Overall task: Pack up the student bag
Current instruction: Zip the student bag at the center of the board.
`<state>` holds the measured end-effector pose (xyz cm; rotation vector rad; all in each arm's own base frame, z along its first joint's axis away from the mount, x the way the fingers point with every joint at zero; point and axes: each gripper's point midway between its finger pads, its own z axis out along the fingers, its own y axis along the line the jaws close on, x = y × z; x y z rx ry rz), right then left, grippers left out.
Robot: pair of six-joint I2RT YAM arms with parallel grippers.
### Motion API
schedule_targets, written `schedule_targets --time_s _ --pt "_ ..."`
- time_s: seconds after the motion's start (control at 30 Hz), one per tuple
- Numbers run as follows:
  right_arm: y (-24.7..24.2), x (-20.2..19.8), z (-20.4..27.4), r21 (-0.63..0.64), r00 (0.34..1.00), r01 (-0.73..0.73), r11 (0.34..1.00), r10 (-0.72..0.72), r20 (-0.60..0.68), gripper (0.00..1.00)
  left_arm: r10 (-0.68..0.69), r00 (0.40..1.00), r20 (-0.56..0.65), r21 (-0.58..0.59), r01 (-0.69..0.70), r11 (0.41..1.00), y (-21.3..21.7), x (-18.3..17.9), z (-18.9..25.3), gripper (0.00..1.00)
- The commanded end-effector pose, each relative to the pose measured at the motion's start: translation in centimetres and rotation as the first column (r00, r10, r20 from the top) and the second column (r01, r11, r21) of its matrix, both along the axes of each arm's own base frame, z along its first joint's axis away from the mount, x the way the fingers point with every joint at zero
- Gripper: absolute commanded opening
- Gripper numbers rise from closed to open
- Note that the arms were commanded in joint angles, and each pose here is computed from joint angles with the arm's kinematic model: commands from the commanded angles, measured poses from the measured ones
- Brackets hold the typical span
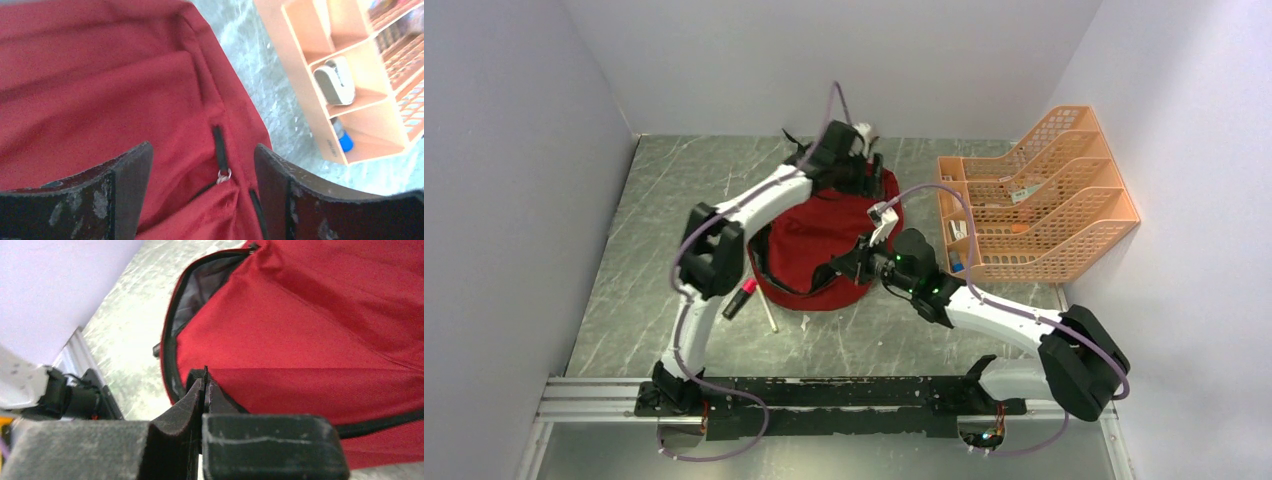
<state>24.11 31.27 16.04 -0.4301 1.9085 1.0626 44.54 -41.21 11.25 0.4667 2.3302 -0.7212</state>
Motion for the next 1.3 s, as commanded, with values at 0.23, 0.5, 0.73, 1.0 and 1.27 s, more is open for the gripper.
schedule_targets --time_s 0.23,0.5,0.73,1.0,1.27 --pt "-4.1 4.0 -2.4 -0.126 0.941 0.32 0.939 -0.33 -0.077 0.0 0.089 0.94 0.328 -0.175 -0.033 0.984 11.7 -3.2 12.9 0.77" --pt "-5.2 4.9 -2.9 -0.104 0.909 0.381 0.919 -0.393 -0.142 0.0 0.019 0.938 0.345 -0.278 0.083 0.957 13.4 -11.3 10.1 0.72" --pt "-4.2 4.6 -0.2 0.018 0.942 0.315 0.949 -0.311 -0.124 0.0 -0.196 0.839 0.507 -0.19 0.331 0.924 9.7 -15.0 11.0 0.68" --pt "-4.5 4.6 0.7 0.045 0.948 0.306 0.951 -0.3 -0.104 0.01 -0.375 0.778 0.503 -0.156 0.509 0.847 7.6 -18.7 10.0 0.6" --pt "-5.3 5.5 0.2 0.05 0.924 0.353 0.934 -0.339 -0.179 0.01 -0.287 0.824 0.488 -0.113 0.385 0.916 9.1 -18.3 8.3 0.67"
